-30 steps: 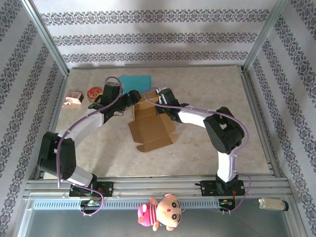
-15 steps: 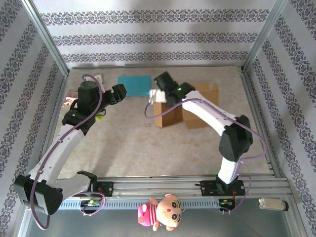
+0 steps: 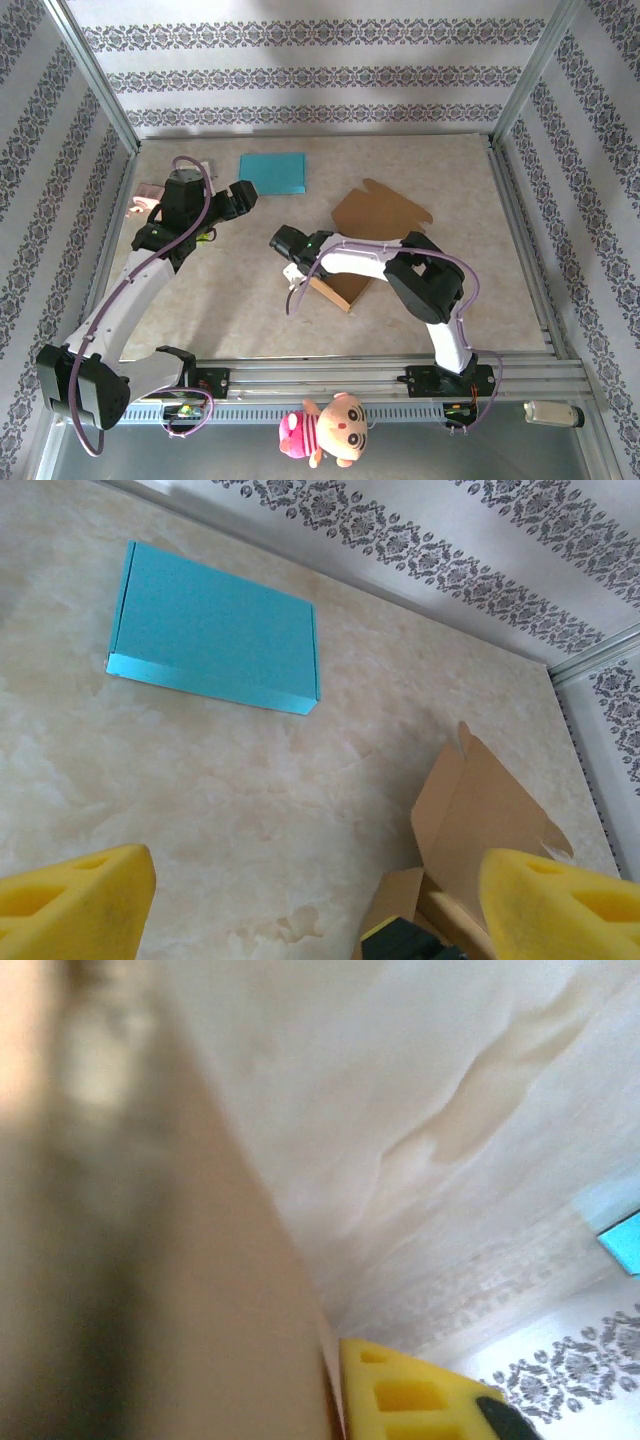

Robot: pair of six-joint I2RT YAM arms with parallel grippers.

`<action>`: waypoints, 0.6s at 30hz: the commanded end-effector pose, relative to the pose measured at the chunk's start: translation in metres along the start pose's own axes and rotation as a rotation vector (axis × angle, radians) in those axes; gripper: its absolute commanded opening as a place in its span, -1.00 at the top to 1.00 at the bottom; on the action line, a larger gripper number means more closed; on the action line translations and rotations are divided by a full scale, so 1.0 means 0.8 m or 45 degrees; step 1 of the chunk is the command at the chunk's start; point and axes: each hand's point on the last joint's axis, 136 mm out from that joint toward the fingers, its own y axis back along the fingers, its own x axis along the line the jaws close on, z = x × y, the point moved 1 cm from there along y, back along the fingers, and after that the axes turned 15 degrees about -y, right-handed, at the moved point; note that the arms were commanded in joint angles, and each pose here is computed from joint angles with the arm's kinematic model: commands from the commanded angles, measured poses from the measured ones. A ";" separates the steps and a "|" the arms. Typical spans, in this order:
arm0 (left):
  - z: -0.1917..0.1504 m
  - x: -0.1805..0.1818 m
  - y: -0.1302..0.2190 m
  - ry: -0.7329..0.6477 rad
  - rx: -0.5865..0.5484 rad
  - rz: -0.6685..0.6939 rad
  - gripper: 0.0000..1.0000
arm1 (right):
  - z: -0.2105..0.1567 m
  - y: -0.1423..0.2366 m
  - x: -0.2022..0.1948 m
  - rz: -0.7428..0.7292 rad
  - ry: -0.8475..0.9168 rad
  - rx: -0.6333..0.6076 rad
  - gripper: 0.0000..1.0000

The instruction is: Fold the paper box

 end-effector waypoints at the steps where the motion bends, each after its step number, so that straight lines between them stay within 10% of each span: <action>1: 0.008 0.004 0.002 0.025 -0.019 0.007 -0.69 | 0.022 0.010 -0.018 -0.093 -0.107 -0.185 0.38; 10: -0.003 0.005 -0.025 -0.262 0.052 -0.011 -0.68 | -0.043 0.092 -0.065 -0.231 -0.482 -0.257 -0.13; 18: -0.006 -0.046 -0.062 -0.373 0.266 -0.345 -0.63 | -0.229 0.121 -0.055 0.154 -2.696 -0.510 -0.77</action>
